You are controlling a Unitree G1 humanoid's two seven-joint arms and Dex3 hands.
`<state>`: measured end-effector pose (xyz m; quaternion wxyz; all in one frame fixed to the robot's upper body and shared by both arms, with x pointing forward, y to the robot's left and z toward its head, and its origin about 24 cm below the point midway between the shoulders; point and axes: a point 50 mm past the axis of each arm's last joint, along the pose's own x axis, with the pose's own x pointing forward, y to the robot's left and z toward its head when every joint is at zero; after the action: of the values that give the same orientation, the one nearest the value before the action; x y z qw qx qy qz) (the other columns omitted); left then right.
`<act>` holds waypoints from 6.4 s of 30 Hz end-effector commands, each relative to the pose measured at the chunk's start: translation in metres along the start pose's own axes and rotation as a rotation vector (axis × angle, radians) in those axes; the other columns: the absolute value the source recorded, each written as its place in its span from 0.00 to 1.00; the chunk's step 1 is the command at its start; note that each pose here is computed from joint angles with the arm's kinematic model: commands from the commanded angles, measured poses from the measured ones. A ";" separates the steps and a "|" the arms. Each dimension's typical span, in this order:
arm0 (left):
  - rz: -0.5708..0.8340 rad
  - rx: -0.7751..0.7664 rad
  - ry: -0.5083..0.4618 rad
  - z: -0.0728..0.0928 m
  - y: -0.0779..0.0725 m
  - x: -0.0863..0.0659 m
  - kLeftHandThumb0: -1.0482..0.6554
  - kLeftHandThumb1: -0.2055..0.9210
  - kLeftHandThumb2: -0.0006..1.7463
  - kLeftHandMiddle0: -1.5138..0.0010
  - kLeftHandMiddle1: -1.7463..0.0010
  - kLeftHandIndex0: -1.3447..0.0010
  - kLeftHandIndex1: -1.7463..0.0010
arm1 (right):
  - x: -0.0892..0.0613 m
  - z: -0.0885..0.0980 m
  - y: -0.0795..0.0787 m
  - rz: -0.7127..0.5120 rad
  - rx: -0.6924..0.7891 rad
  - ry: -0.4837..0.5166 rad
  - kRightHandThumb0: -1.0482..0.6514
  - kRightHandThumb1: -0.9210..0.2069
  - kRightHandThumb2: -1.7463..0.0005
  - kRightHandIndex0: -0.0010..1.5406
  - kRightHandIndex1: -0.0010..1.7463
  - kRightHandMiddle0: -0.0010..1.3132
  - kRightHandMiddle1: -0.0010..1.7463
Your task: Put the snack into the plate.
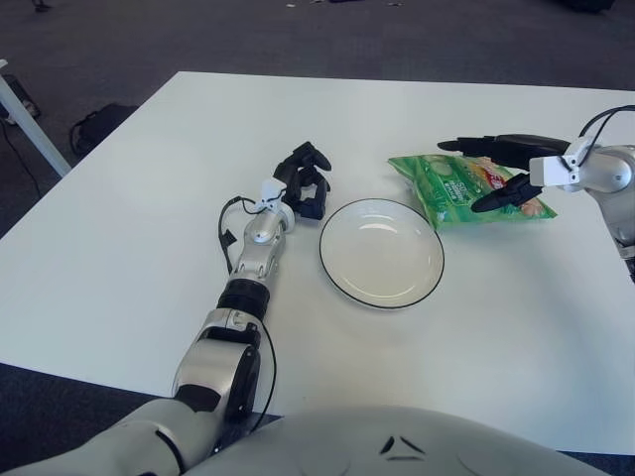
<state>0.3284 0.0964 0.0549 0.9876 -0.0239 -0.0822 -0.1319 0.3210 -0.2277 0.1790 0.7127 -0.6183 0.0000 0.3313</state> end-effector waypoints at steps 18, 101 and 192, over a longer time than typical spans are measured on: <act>0.115 -0.006 0.070 -0.028 0.011 -0.029 0.61 0.32 0.87 0.59 0.00 0.54 0.00 | 0.032 -0.028 0.024 0.046 -0.030 0.158 0.00 0.00 0.62 0.00 0.00 0.00 0.00; 0.176 -0.024 0.069 -0.015 0.022 -0.027 0.61 0.31 0.87 0.58 0.00 0.54 0.00 | 0.024 -0.005 0.008 -0.712 0.268 0.295 0.62 0.71 0.12 0.49 0.98 0.42 1.00; 0.150 0.016 0.176 -0.036 0.014 -0.020 0.61 0.32 0.87 0.59 0.00 0.54 0.00 | 0.039 0.115 0.030 -0.179 0.032 -0.451 0.62 0.78 0.08 0.53 1.00 0.48 0.94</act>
<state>0.3362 0.1058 0.0525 0.9955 -0.0182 -0.0649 -0.0669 0.2878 -0.1041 0.1709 0.7361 -0.5076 -0.2323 0.3828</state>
